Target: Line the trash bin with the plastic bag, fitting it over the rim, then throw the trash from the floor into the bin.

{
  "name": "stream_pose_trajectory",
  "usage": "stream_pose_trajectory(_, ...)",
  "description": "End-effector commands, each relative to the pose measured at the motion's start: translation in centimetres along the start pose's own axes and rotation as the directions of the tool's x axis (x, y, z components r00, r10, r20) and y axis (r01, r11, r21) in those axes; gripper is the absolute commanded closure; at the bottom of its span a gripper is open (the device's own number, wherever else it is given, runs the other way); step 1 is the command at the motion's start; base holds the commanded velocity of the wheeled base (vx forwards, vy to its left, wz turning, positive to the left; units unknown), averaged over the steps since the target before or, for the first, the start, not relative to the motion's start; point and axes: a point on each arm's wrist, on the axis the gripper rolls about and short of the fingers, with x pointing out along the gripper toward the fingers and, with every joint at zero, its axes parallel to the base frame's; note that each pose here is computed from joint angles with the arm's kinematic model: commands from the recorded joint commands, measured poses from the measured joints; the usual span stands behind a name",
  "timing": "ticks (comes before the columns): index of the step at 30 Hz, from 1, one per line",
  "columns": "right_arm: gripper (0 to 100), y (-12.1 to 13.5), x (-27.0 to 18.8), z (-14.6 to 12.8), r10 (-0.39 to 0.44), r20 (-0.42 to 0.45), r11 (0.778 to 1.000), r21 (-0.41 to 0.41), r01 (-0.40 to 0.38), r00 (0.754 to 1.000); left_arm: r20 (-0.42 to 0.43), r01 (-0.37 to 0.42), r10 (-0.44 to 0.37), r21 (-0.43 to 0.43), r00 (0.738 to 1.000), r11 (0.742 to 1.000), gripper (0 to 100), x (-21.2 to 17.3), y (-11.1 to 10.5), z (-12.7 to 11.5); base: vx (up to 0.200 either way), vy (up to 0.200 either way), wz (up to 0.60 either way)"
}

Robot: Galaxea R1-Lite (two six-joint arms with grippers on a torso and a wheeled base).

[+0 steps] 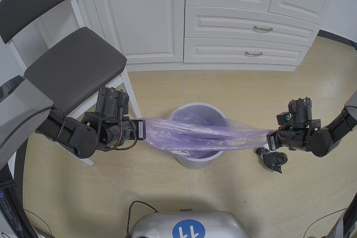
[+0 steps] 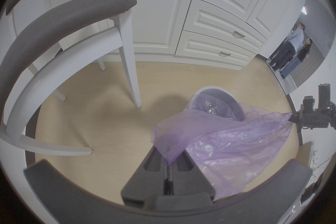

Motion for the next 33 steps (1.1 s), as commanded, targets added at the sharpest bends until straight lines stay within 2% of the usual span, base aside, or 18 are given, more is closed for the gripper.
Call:
stream_pose_trajectory(1,100,0.2,-0.2,-0.2,0.006,-0.011,1.0,-0.009,-0.006,1.0,0.007,0.008,-0.008,-0.001,1.0,1.0,100,-0.9,0.2,0.3,0.0,0.0,0.0)
stream_pose_trajectory(4,100,0.6,-0.1,-0.5,0.018,-0.031,0.999,-0.029,-0.019,0.999,-0.01,0.021,-0.021,0.011,1.0,1.0,100,-0.6,0.1,-0.2,0.0,0.0,0.0)
stream_pose_trajectory(9,100,0.5,0.0,-0.2,0.013,-0.017,1.0,-0.028,-0.013,1.0,-0.002,0.035,-0.035,0.004,0.999,0.999,100,0.8,-0.3,-0.4,0.0,0.0,0.0)
stream_pose_trajectory(13,100,-1.2,0.0,0.2,-0.031,0.003,1.0,0.007,0.031,1.0,0.096,0.094,-0.084,-0.103,0.992,0.99,100,3.3,-2.5,-0.6,0.0,0.0,0.0)
stream_pose_trajectory(17,100,-2.2,0.1,0.6,-0.056,0.017,0.998,0.026,0.055,0.998,0.124,0.105,-0.086,-0.155,0.989,0.982,100,5.4,-4.4,-1.2,0.0,0.0,0.0)
stream_pose_trajectory(22,100,-2.6,0.3,0.9,-0.066,0.028,0.996,0.064,0.064,0.997,0.156,0.112,-0.073,-0.262,0.985,0.959,100,8.5,-6.7,-1.7,0.0,0.0,0.0)
stream_pose_trajectory(25,100,-2.8,0.3,1.3,-0.075,0.039,0.993,0.09,0.071,0.996,0.179,0.148,-0.094,-0.318,0.979,0.937,100,9.7,-7.9,-1.6,0.0,0.0,0.0)
stream_pose_trajectory(33,100,-4.2,-0.7,1.7,-0.108,0.061,0.988,0.113,0.101,0.992,0.222,0.24,-0.164,-0.372,0.961,0.897,100,11.4,-10.8,-1.4,0.0,0.0,0.0)
